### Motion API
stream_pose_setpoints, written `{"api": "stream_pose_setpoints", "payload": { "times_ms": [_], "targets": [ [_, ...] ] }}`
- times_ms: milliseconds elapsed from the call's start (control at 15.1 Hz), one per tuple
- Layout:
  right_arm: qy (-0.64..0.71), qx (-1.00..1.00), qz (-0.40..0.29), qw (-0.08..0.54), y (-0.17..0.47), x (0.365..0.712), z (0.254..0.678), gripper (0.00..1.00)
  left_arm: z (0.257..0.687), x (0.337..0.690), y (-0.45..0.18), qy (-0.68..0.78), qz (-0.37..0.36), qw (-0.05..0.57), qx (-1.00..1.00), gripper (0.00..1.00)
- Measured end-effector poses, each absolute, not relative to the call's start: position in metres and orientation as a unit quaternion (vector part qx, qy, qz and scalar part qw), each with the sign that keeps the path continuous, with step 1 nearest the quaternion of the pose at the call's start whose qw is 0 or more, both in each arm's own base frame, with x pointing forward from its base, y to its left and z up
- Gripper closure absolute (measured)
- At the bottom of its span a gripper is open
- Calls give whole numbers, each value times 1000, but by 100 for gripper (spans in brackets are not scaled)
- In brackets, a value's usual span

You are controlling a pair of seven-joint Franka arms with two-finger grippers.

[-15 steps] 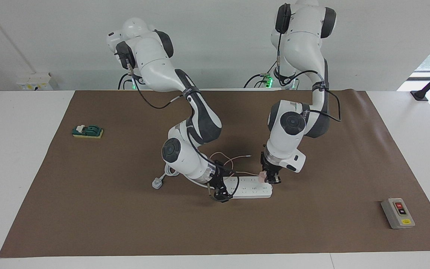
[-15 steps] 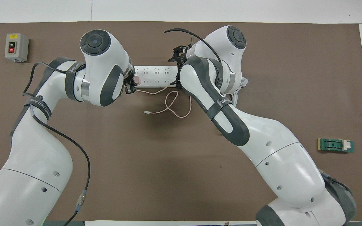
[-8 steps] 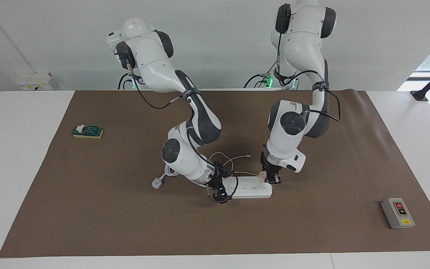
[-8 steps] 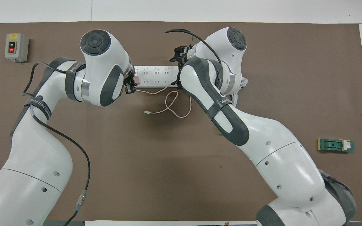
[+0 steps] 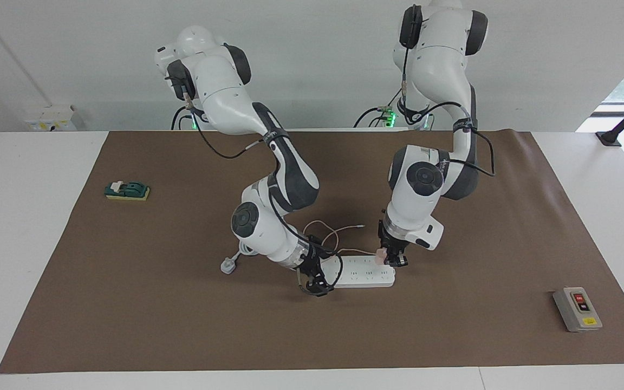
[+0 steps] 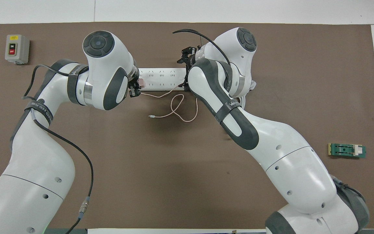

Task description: Unplug charger and place it aside

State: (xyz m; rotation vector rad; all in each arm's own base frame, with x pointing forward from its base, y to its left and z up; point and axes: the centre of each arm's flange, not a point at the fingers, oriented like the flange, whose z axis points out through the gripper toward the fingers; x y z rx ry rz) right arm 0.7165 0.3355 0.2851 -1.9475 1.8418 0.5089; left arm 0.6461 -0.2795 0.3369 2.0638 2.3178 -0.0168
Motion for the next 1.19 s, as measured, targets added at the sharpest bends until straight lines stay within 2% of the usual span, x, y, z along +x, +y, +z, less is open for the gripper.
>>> {"api": "stream_pose_setpoints", "payload": {
  "times_ms": [1193],
  "targets": [
    [663,-693,188,212,344,712,281,0,337,646,-280,747,-5,19,665,66]
  ]
}}
